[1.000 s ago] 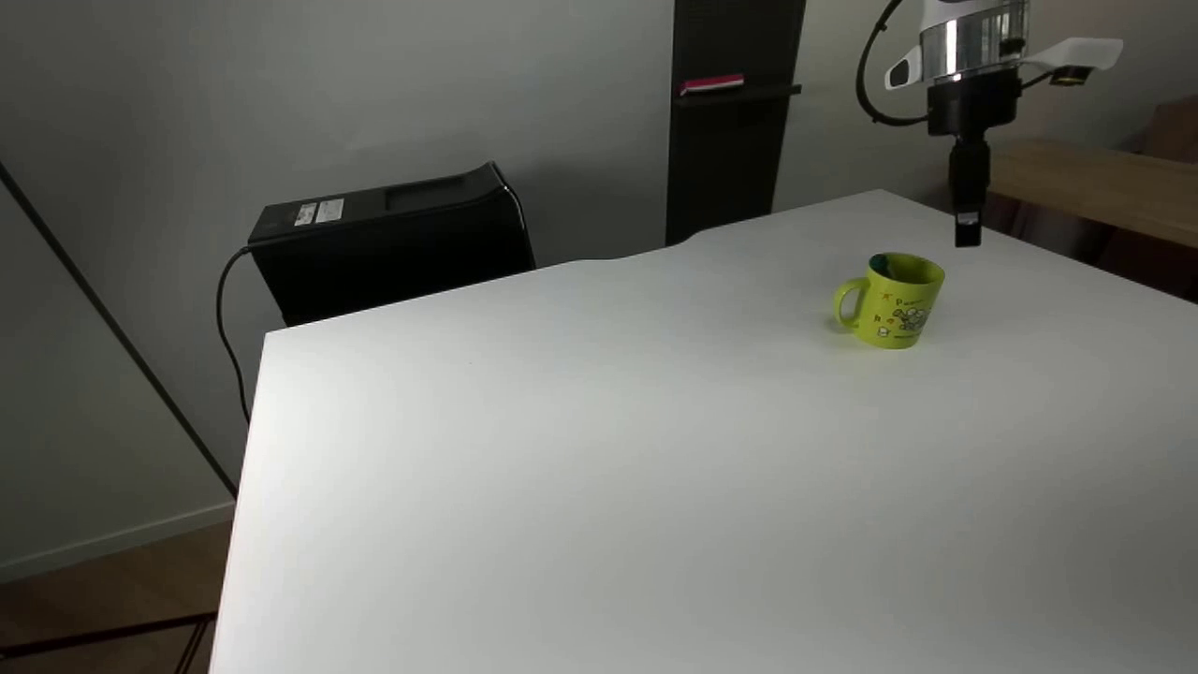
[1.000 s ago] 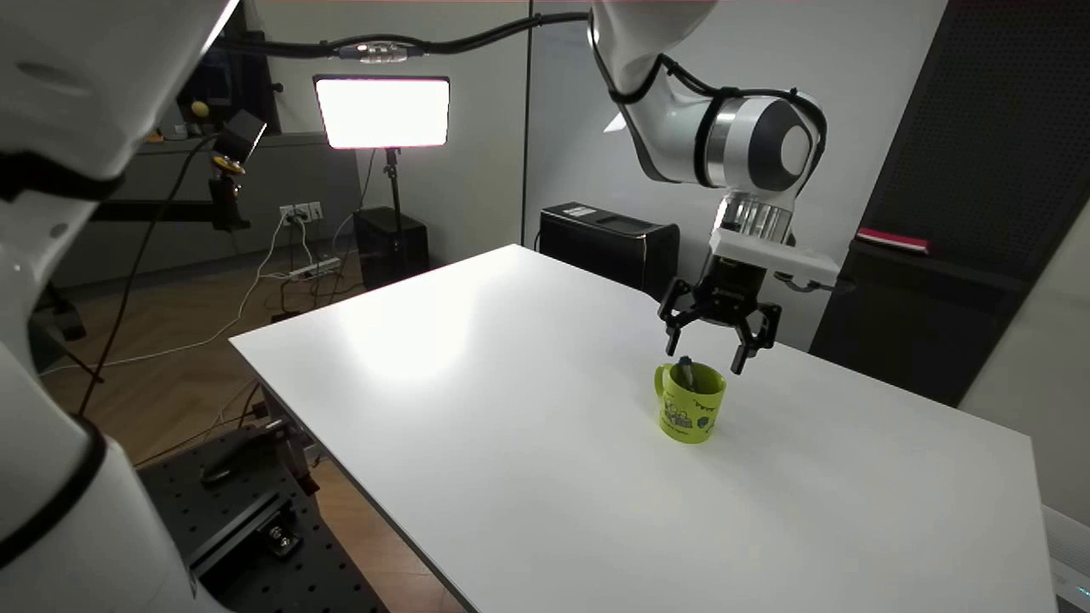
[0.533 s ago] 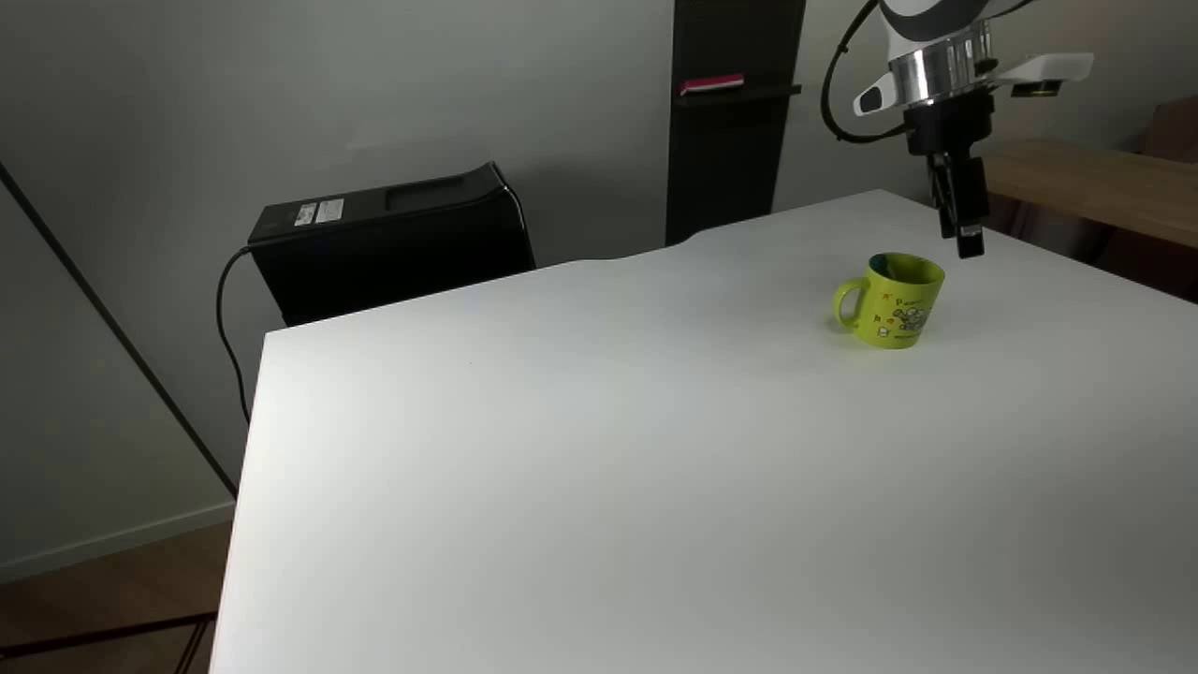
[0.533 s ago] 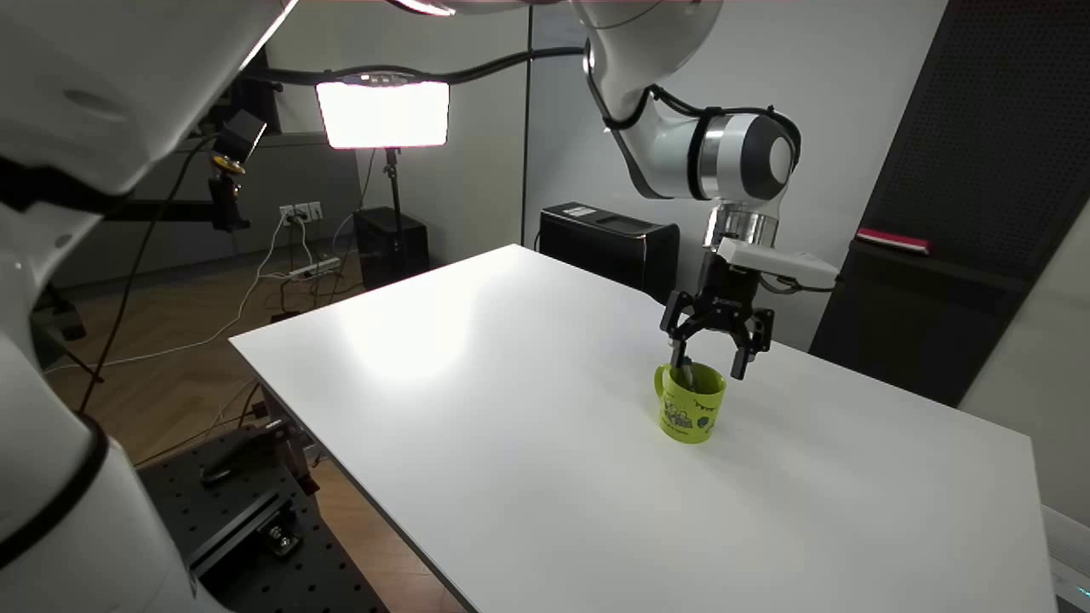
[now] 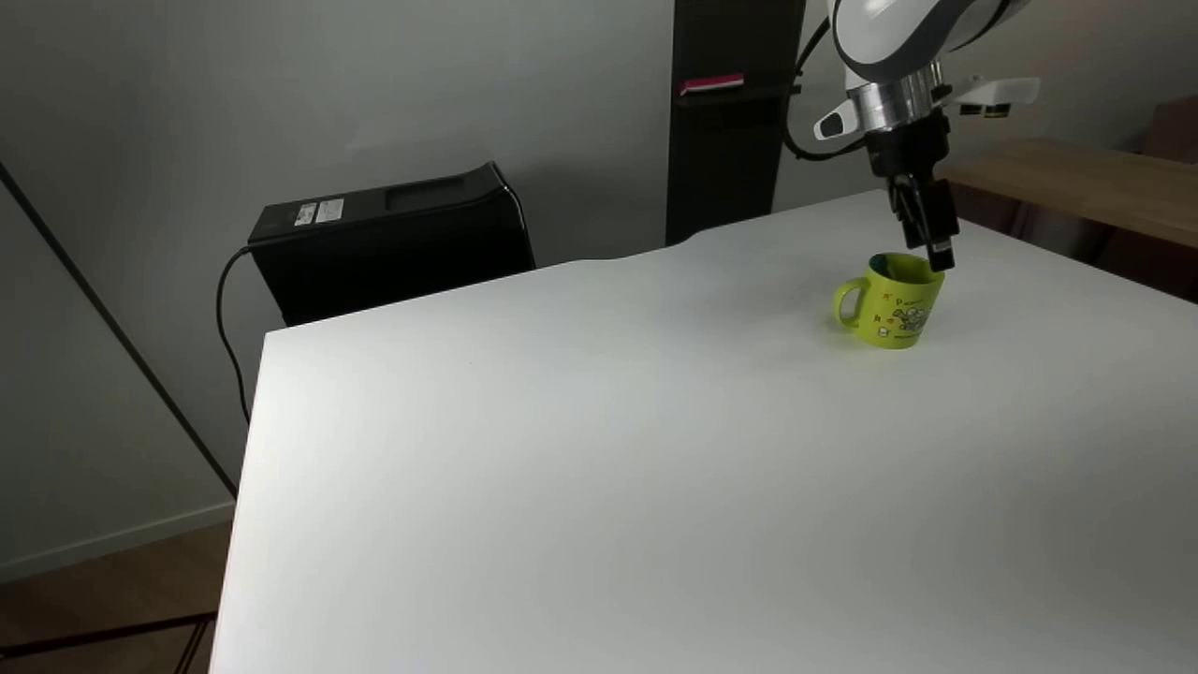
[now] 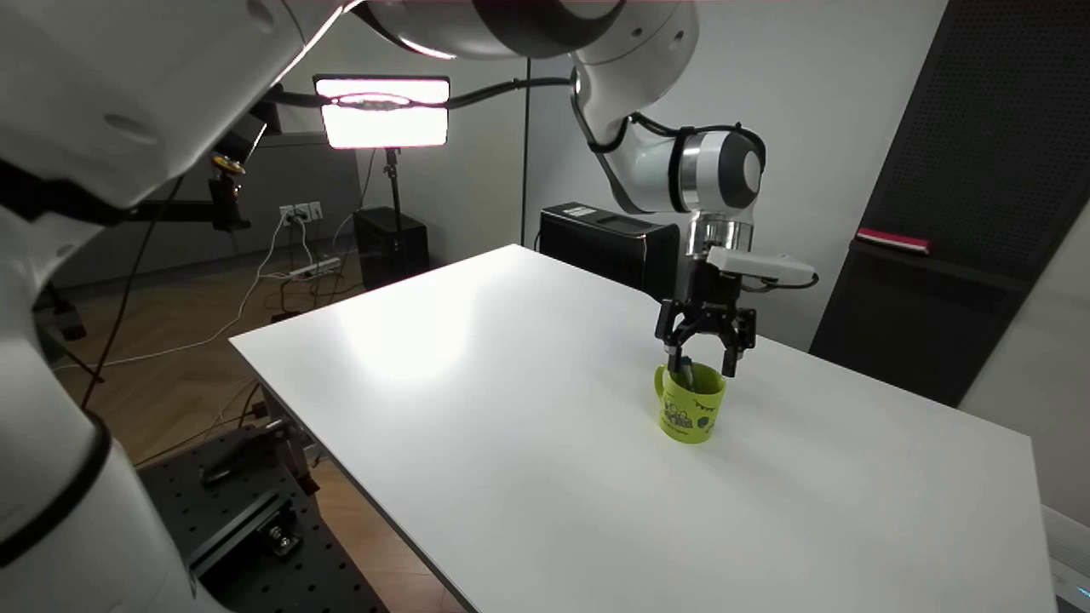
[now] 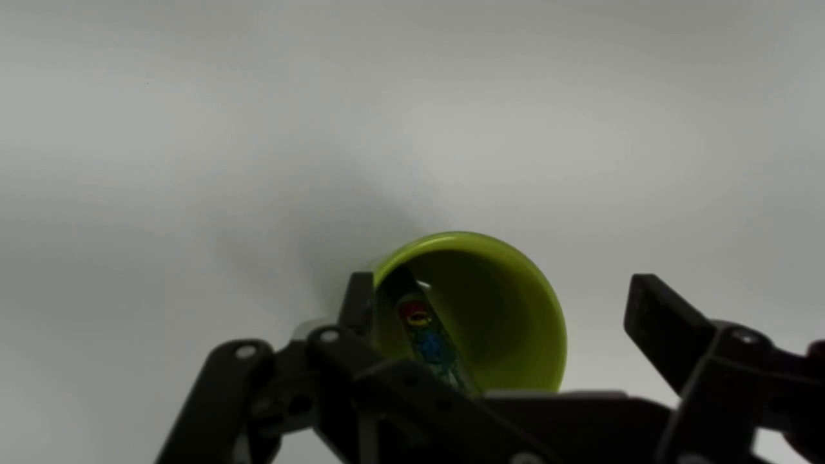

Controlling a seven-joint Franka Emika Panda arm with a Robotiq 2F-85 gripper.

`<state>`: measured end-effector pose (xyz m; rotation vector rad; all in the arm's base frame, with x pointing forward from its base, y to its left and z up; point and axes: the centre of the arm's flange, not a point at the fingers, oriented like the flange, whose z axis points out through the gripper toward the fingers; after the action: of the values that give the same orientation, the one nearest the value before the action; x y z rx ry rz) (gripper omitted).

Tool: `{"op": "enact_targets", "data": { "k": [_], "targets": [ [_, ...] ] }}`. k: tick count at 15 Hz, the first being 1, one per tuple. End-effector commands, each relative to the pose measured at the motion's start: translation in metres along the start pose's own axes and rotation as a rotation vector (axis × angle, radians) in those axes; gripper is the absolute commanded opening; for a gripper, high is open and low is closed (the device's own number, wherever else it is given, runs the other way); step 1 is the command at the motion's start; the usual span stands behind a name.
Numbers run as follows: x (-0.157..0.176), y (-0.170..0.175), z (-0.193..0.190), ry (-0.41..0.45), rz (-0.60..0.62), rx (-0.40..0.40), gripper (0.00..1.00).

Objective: Get the marker from the yellow cup and place it on the table

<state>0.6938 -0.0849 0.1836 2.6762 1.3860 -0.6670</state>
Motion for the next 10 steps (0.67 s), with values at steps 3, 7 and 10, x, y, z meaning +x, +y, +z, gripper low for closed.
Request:
{"op": "enact_targets", "data": {
  "k": [3, 7, 10],
  "targets": [
    [0.017, 0.009, -0.001, 0.032, -0.01, -0.062, 1.0],
    [0.022, 0.01, 0.0, 0.07, 0.013, -0.102, 1.0],
    [0.026, 0.011, -0.003, 0.096, 0.043, -0.139, 1.0]
  ]
}}
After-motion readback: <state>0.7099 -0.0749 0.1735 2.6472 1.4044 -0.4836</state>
